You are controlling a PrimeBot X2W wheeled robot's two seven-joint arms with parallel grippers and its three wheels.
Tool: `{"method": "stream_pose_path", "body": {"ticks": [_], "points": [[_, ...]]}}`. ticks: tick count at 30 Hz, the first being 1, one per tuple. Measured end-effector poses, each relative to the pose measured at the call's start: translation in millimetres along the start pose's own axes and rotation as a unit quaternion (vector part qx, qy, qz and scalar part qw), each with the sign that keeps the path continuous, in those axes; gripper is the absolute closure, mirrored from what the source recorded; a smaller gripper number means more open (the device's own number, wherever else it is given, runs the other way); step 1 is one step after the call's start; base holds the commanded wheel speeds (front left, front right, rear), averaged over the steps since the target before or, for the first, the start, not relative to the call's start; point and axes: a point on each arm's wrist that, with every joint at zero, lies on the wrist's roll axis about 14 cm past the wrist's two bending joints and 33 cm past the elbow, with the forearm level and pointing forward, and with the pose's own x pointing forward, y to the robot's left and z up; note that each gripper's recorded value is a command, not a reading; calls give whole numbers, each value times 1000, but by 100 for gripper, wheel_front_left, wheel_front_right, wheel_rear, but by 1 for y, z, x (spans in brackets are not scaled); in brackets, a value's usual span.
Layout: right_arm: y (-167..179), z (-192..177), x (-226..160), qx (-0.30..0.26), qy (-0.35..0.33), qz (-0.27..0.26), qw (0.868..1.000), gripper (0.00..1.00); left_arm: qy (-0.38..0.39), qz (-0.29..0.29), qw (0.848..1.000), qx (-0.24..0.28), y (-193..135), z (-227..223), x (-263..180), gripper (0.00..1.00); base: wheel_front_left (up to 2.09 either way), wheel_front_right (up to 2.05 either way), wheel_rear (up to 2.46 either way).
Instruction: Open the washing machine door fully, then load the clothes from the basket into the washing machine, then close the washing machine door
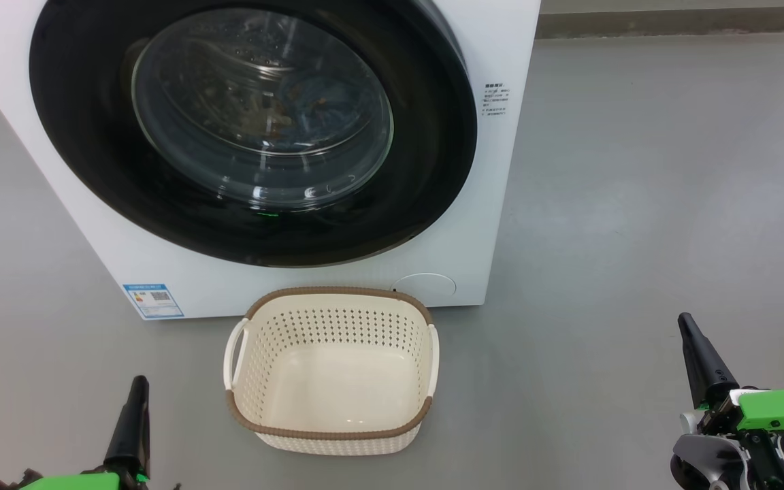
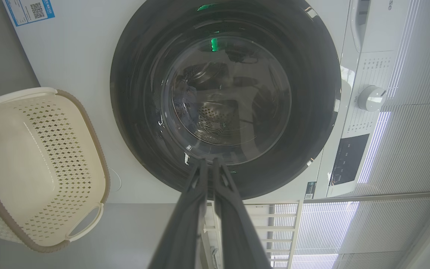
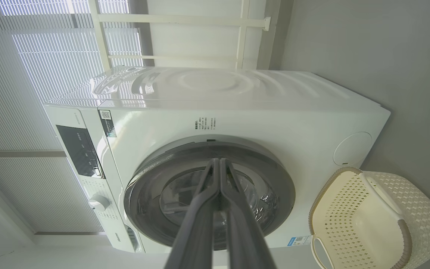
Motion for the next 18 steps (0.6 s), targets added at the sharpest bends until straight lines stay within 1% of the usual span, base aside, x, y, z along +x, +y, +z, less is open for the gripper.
{"method": "stream_pose_path", "body": {"ticks": [18], "points": [[0,0,0,0,0,0,1000,100,0,0,1000,0,0,0,0,100,0,0,0]]}}
